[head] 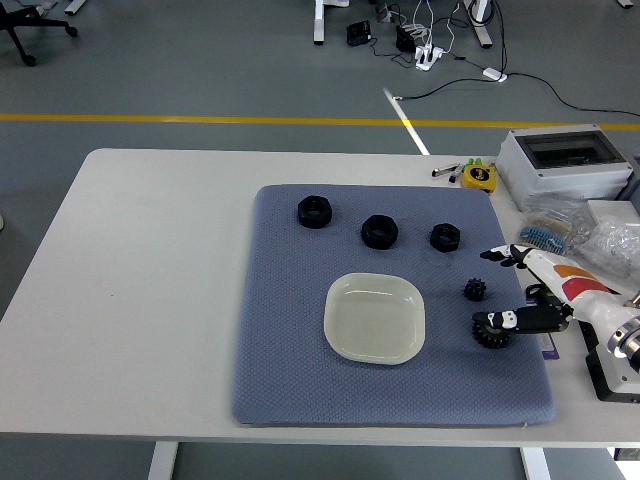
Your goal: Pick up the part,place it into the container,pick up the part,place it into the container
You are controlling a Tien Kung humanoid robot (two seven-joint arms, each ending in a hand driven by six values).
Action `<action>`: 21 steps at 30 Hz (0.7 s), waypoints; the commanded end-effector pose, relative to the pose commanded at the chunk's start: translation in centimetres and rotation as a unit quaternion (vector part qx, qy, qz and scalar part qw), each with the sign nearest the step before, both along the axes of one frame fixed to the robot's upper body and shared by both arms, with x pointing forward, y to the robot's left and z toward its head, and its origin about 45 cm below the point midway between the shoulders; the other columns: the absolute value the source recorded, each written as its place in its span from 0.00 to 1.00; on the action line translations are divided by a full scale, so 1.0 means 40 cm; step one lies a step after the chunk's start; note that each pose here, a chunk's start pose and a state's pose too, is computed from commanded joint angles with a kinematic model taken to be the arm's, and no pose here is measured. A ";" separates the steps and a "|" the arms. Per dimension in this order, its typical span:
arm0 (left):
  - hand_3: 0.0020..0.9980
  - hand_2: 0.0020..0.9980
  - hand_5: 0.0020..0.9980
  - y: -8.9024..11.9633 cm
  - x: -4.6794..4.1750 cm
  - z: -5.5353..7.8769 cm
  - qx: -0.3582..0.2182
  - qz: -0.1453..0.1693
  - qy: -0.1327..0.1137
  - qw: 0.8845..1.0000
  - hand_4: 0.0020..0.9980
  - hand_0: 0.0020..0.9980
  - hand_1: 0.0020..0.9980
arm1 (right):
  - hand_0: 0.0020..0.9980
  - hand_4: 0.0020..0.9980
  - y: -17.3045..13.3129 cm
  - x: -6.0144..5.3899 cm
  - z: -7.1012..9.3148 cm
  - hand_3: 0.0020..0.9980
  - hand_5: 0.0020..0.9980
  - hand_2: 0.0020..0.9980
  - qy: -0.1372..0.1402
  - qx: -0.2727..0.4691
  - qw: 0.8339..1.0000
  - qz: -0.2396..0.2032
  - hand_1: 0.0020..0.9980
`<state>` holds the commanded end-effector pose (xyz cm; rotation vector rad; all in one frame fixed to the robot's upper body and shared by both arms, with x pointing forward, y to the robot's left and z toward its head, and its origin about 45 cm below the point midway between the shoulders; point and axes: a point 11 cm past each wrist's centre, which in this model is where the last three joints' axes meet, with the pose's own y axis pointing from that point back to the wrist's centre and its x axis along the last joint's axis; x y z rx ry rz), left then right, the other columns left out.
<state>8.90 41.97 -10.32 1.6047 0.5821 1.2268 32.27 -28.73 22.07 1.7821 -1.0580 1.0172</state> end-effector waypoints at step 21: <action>0.58 0.67 0.63 0.001 -0.010 -0.002 0.001 -0.009 0.011 1.000 0.67 0.70 0.65 | 0.67 1.00 0.022 -0.006 -0.068 0.78 0.40 0.73 0.029 -0.072 0.996 0.038 0.69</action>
